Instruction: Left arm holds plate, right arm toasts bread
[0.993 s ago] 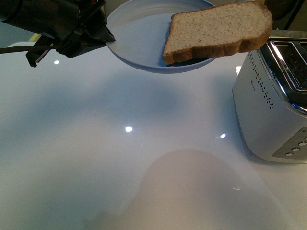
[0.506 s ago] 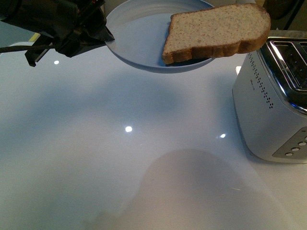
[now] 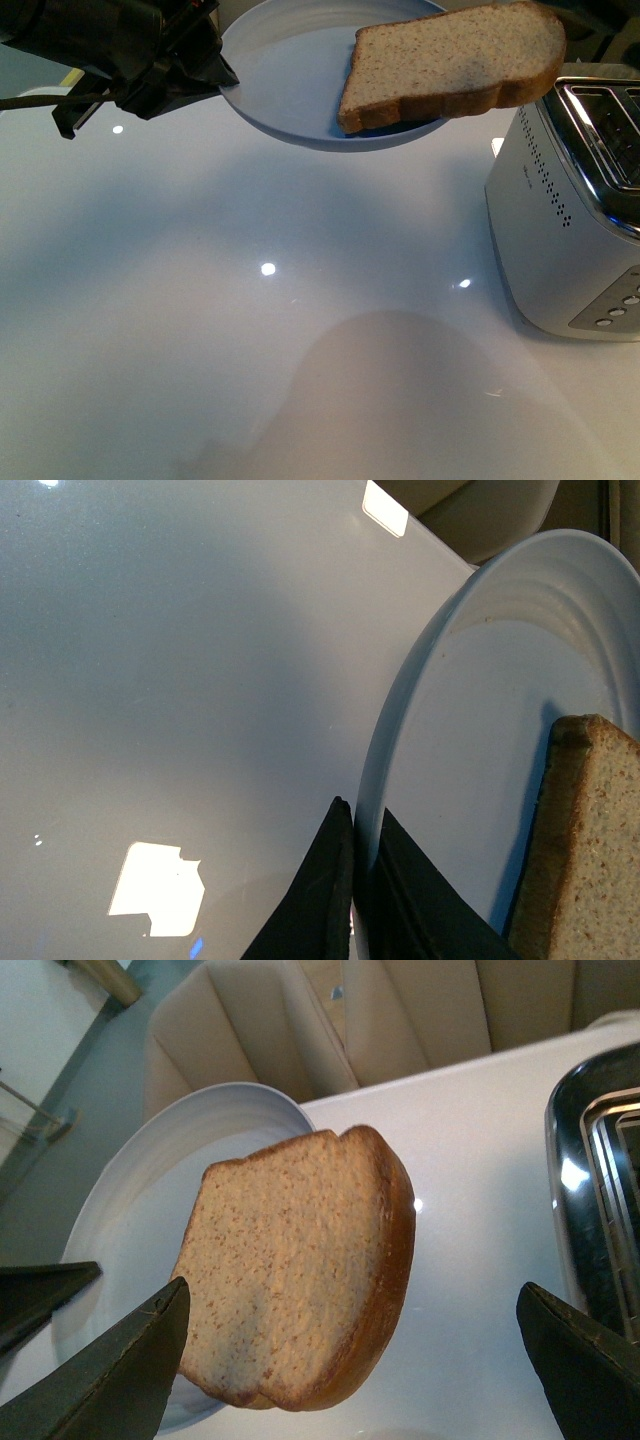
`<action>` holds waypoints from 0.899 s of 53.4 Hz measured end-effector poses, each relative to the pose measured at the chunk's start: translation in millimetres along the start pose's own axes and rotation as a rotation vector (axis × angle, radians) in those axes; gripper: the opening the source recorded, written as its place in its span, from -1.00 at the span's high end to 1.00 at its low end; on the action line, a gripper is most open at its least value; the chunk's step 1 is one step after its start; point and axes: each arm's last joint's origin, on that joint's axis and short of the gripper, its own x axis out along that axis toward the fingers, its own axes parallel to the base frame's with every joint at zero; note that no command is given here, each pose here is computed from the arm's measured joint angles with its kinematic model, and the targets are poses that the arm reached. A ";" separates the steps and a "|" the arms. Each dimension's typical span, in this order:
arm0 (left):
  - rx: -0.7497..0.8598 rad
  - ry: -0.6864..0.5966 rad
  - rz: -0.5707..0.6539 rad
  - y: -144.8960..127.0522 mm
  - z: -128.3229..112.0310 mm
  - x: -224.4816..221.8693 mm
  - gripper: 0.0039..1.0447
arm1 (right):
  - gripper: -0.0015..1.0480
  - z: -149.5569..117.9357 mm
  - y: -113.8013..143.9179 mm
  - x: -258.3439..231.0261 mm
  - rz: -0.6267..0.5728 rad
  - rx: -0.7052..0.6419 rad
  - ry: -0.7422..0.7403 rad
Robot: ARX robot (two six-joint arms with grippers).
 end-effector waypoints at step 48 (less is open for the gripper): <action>0.000 0.000 0.000 0.0 0.0 0.0 0.94 | 0.59 -12.0 -10.4 28.8 0.063 0.454 0.063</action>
